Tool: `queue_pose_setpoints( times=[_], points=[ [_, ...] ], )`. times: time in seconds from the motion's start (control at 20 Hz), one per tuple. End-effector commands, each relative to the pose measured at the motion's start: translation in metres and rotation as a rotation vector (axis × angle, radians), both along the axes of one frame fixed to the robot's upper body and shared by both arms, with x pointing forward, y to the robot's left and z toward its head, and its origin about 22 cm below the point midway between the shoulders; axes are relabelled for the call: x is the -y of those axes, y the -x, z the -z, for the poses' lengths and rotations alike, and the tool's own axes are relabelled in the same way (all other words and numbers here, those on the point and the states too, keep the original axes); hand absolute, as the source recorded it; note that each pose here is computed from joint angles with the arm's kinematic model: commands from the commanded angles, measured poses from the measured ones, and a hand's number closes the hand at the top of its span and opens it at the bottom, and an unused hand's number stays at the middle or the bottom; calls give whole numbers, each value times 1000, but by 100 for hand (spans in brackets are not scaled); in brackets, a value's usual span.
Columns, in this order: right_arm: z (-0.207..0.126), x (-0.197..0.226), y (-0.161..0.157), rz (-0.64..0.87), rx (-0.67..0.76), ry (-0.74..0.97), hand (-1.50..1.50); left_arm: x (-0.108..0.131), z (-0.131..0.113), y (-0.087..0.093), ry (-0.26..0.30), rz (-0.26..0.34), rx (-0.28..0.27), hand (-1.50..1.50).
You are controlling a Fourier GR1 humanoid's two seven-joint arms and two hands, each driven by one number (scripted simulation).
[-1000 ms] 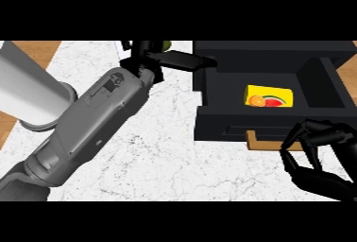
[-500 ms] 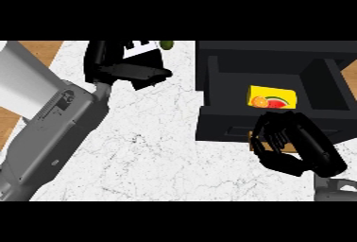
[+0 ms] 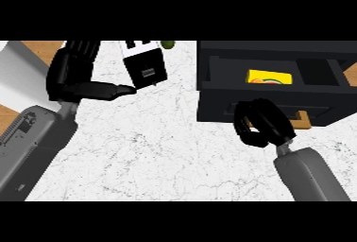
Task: Pick up the cup, place it into the drawer and close the drawer
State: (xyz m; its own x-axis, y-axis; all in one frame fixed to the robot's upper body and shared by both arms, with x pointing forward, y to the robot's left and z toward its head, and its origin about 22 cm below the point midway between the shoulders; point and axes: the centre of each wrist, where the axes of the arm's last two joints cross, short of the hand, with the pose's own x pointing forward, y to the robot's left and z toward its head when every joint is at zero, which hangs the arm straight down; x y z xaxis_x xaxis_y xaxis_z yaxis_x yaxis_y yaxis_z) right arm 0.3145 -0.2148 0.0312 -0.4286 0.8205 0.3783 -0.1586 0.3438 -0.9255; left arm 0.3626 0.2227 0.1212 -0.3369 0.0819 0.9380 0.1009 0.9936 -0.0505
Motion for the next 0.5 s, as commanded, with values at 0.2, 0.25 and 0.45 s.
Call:
queue_pose_setpoints(
  times=[0.2, 0.25, 0.45],
  points=[
    [37, -19, -59, 15, -26, 52, 150, -32, 10, 21, 12, -4, -6, -150],
    [42, -13, -57, 1, -39, 32, 150, -66, 8, 22, -3, -34, 8, -150],
    [28, -7, -90, 23, -58, 15, 150, -53, 13, 31, -2, -5, 0, -150]
  ],
)
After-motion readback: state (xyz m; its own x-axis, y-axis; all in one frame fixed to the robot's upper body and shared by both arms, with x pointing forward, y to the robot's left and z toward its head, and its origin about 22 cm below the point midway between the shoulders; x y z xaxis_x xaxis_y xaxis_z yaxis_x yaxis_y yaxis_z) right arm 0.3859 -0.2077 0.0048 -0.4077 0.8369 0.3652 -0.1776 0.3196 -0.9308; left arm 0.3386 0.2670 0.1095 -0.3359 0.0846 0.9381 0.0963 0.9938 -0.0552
